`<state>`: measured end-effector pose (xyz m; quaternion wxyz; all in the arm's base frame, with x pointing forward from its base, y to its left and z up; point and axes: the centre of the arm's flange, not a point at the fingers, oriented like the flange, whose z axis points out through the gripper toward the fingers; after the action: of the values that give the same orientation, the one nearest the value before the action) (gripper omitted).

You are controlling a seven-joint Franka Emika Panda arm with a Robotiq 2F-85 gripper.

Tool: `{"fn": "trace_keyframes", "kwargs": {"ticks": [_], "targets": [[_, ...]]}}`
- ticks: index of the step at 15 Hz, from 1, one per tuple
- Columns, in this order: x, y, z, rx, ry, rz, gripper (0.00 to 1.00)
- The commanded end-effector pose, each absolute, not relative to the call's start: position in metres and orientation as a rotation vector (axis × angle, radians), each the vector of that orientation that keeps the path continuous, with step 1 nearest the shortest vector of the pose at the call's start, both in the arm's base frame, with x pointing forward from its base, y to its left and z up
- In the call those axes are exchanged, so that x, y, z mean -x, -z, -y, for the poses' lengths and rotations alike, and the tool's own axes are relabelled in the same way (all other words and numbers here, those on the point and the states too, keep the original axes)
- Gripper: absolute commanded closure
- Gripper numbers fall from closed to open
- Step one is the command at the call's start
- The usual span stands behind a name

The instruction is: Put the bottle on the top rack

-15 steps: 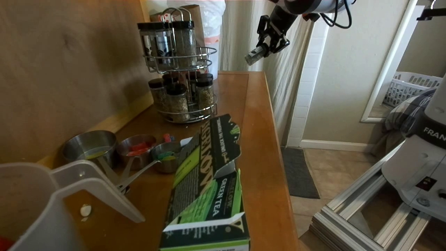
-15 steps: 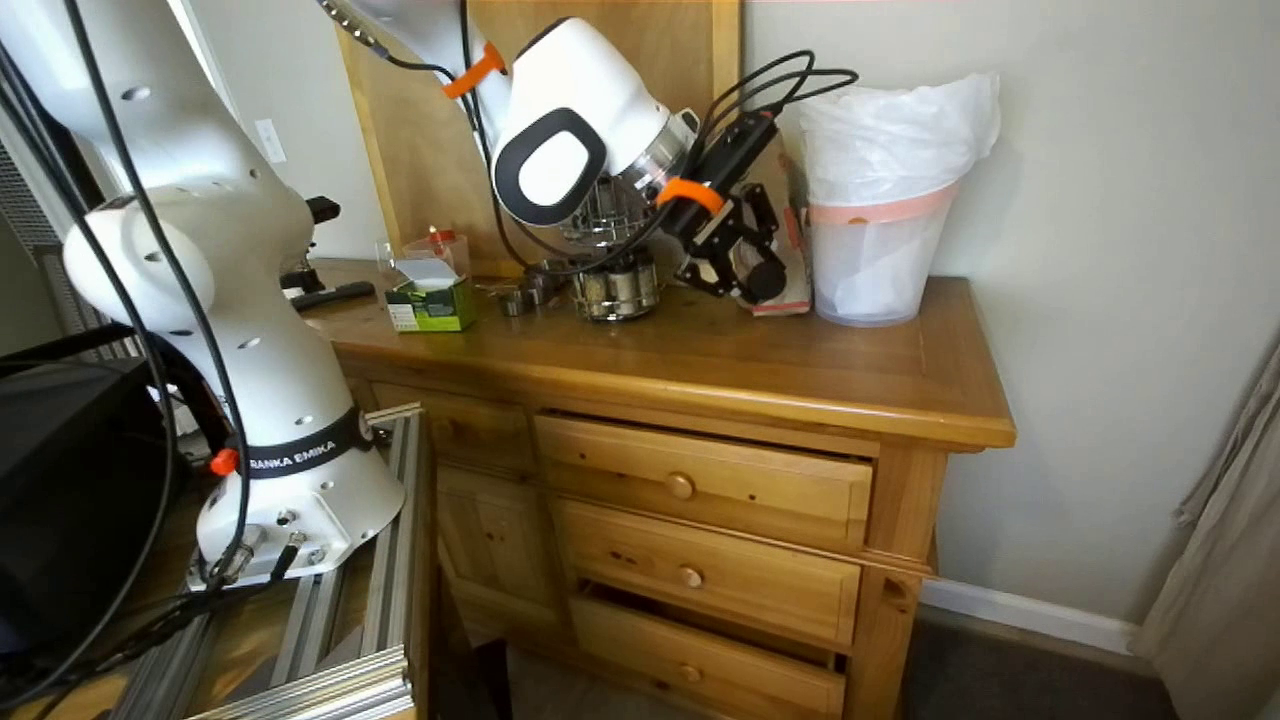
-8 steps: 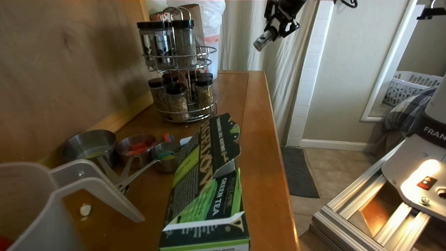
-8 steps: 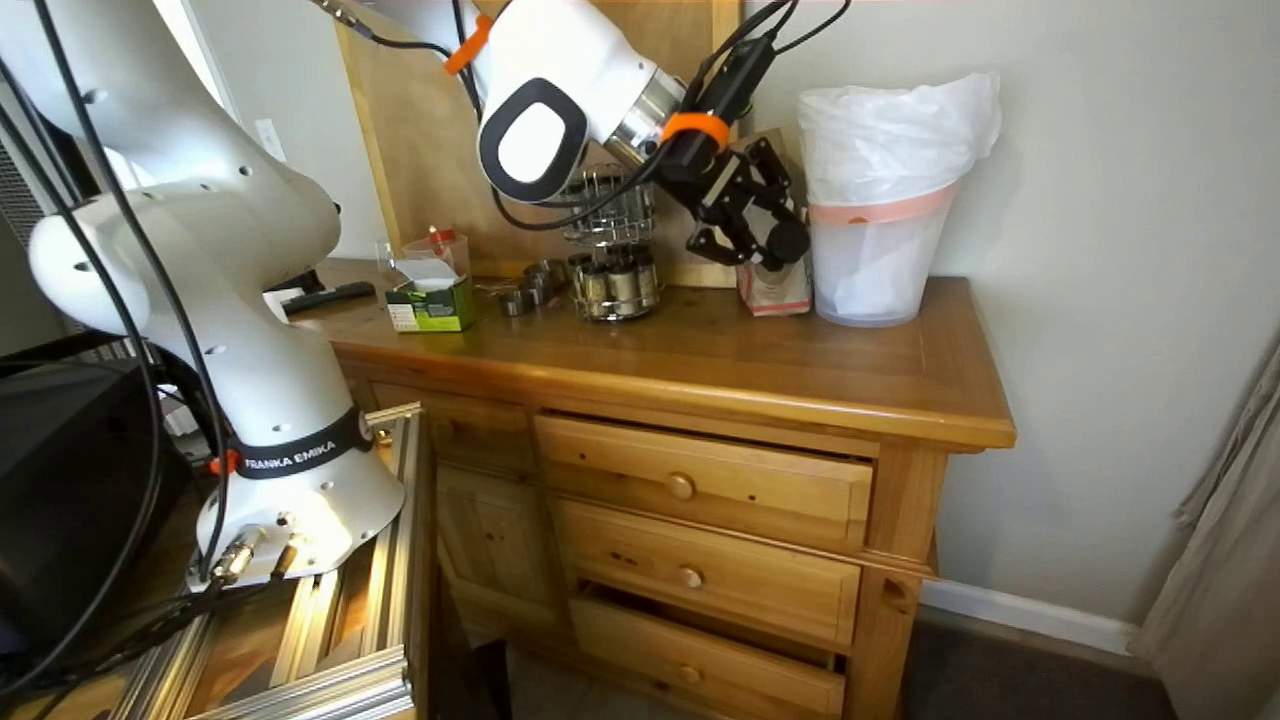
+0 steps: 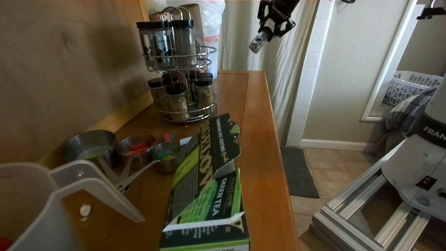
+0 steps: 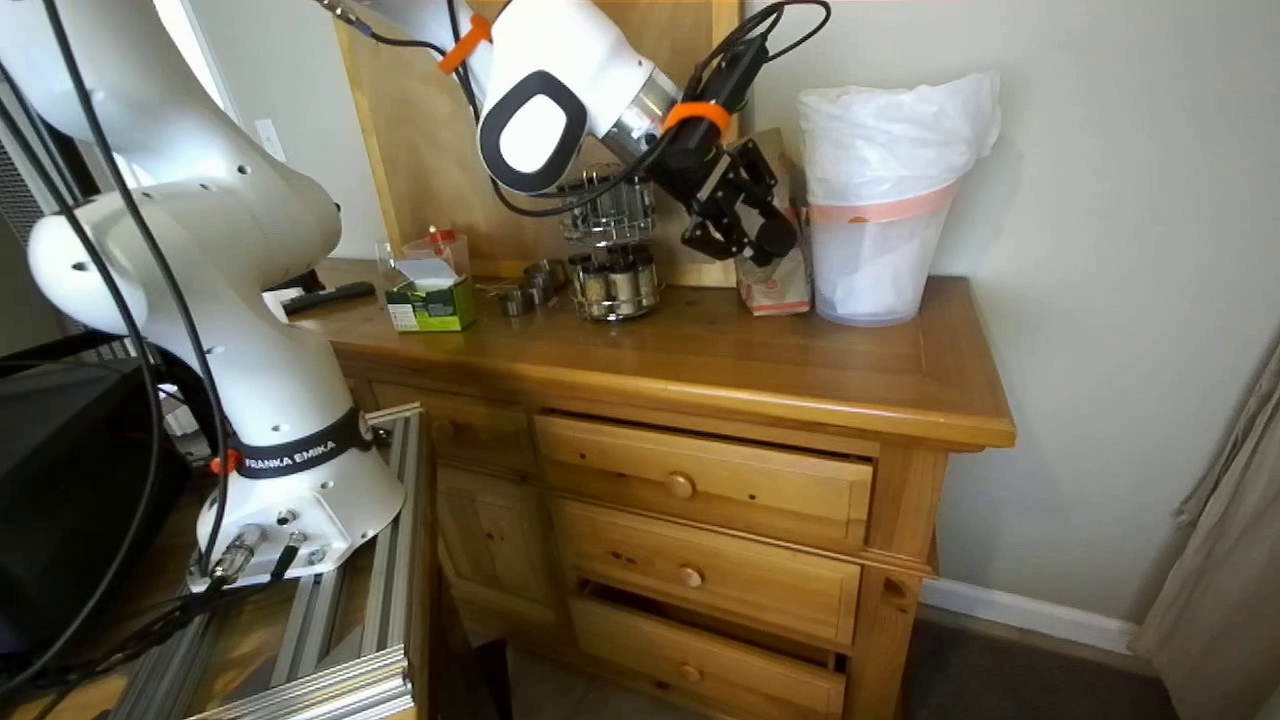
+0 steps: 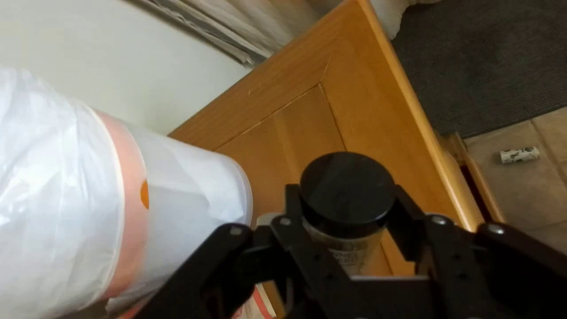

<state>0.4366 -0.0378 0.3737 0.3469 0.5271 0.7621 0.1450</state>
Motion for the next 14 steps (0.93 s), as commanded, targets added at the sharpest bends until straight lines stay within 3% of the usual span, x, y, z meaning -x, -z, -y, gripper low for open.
{"fn": "trace_keyframes", "kwargs": {"ticks": [1,9,12,13,14], "targets": [[-0.424,-0.41,-0.013,-1.187,-0.244,-2.1,0.75],[-0.381,-0.46,-0.118,-0.775,0.073,-2.186,0.75],[-0.364,-0.479,-0.126,-0.662,0.038,-2.055,0.75],[-0.378,-0.465,-0.128,-0.7,0.046,-2.143,0.5],[-0.374,-0.473,-0.131,-0.683,0.037,-2.114,0.5]]}}
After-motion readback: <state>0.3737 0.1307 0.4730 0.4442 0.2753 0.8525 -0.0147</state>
